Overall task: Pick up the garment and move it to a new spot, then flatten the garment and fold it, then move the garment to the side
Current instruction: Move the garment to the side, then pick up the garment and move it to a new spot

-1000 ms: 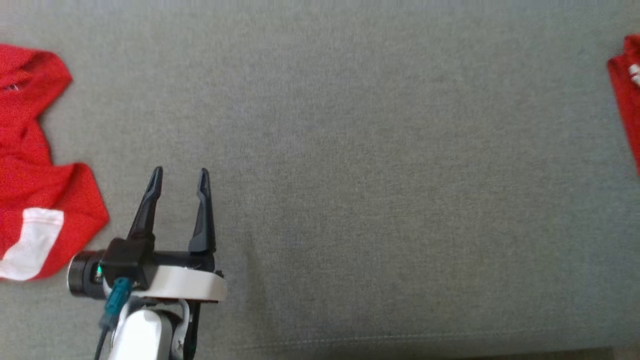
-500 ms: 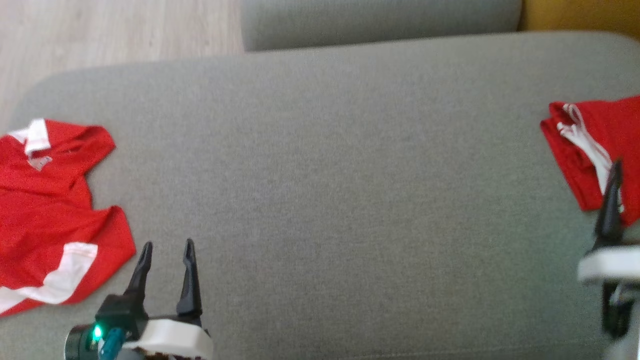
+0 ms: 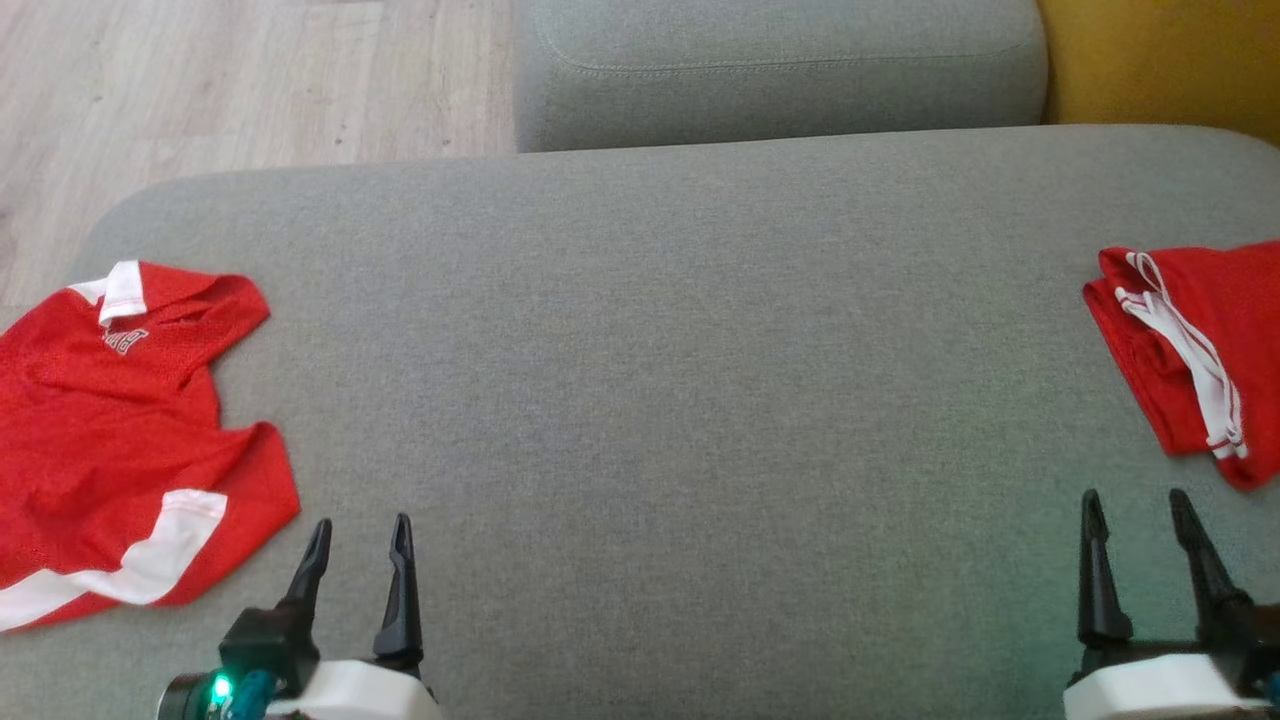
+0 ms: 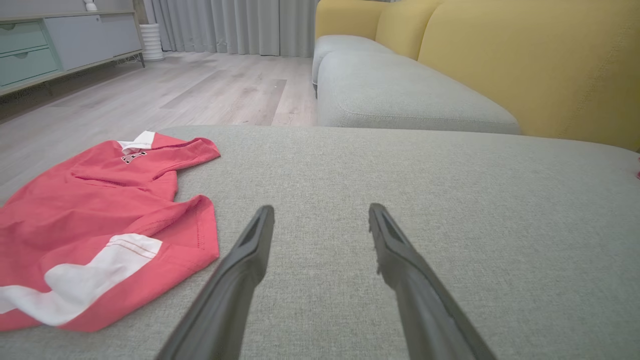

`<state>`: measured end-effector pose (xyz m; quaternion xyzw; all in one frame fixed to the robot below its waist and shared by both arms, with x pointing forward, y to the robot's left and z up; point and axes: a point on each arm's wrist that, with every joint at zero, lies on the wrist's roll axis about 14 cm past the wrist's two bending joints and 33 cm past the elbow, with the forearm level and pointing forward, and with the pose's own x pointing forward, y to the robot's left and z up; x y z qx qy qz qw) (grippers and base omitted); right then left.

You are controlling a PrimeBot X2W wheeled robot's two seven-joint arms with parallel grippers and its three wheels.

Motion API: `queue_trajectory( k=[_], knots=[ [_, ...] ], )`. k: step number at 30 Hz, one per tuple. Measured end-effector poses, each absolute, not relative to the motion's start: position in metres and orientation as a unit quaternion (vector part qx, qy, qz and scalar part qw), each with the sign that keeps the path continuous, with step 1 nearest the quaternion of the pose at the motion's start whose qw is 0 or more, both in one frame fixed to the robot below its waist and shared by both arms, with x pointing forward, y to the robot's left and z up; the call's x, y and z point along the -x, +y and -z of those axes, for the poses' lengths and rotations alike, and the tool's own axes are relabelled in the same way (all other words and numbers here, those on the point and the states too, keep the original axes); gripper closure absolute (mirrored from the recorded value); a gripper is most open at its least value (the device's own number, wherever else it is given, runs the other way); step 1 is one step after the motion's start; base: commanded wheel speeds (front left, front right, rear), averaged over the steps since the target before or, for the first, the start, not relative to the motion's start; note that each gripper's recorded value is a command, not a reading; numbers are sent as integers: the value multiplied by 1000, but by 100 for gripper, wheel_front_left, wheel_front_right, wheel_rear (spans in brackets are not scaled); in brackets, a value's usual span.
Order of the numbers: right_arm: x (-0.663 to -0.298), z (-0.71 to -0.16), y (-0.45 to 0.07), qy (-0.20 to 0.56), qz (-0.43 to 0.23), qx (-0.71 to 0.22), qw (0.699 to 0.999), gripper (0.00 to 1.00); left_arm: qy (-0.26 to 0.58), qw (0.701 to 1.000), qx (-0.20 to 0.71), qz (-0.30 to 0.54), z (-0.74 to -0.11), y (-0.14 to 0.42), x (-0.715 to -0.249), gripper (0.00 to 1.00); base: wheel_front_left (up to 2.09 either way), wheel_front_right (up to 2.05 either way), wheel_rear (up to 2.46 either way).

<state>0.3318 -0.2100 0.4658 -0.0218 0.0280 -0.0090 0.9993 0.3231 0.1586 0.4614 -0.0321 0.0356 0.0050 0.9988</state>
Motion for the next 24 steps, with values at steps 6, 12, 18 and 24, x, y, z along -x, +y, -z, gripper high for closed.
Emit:
queue_trajectory(
  k=[6, 12, 18, 24],
  knots=[
    [-331, -457, -196, 41, -10, 6, 999, 0, 36, 999, 32, -7, -461, 159, -322, 0, 0, 0, 0],
    [-332, -457, -195, 41, -11, 6, 999, 0, 36, 999, 32, -8, -461, 160, -322, 0, 0, 0, 0],
    [-338, -456, -180, 42, -36, 5, 998, 0, 35, 999, 33, -22, -462, 168, -318, 0, 0, 0, 0],
    [-352, -456, -138, 41, -99, -5, 994, 0, 32, 997, 34, -68, -462, 193, -301, 0, 0, 0, 0]
  ],
)
